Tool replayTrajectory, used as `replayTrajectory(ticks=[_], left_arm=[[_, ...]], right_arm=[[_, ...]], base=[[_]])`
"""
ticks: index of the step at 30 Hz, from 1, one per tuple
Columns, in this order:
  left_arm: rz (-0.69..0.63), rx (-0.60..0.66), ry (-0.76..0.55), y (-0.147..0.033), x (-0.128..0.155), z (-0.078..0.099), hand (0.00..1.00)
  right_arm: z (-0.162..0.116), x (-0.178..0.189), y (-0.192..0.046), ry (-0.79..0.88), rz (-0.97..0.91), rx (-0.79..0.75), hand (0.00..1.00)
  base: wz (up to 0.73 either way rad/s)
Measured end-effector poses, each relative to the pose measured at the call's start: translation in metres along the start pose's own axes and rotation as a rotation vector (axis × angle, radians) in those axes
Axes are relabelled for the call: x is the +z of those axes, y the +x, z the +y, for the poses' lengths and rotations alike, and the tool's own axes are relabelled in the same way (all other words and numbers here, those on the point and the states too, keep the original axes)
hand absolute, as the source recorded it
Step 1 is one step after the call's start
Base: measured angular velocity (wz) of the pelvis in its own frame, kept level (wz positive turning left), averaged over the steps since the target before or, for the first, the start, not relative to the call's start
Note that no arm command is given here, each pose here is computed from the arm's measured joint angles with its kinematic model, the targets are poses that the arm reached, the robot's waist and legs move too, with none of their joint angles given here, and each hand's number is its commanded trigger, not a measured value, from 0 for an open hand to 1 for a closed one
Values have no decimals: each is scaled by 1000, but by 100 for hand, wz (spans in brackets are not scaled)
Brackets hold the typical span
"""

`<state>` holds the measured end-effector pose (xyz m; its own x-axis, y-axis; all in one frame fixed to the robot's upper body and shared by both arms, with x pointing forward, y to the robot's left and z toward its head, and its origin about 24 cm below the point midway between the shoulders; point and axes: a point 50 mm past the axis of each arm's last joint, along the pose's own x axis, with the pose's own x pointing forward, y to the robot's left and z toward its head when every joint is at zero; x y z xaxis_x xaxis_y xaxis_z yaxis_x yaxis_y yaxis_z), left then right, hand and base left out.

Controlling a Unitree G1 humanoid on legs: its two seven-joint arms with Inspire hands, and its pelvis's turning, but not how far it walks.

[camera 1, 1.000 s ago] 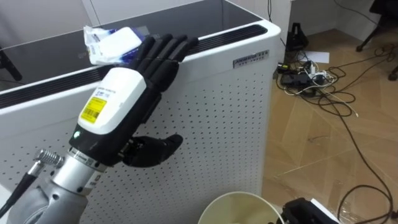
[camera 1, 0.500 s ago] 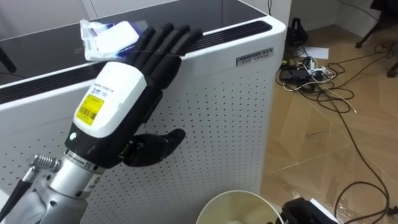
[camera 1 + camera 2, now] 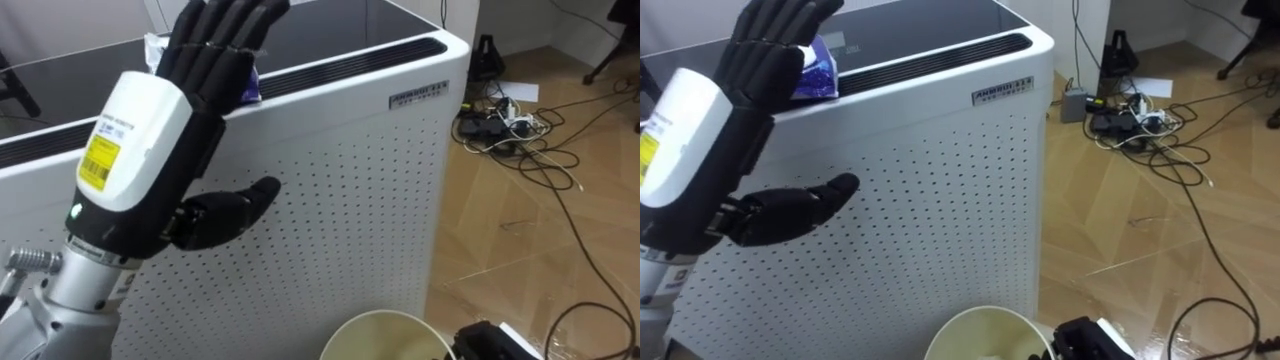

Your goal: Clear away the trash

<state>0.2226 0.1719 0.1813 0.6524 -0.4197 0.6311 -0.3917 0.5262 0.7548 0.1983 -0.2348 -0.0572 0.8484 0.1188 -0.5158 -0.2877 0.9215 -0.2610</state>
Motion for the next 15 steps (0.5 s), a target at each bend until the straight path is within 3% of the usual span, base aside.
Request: replayTrajectory(ticks=[15], left_arm=[[-29, 37, 57, 1, 4, 4, 0]], right_arm=[[2, -1, 0, 14, 2, -15, 100]], base=[[-2]])
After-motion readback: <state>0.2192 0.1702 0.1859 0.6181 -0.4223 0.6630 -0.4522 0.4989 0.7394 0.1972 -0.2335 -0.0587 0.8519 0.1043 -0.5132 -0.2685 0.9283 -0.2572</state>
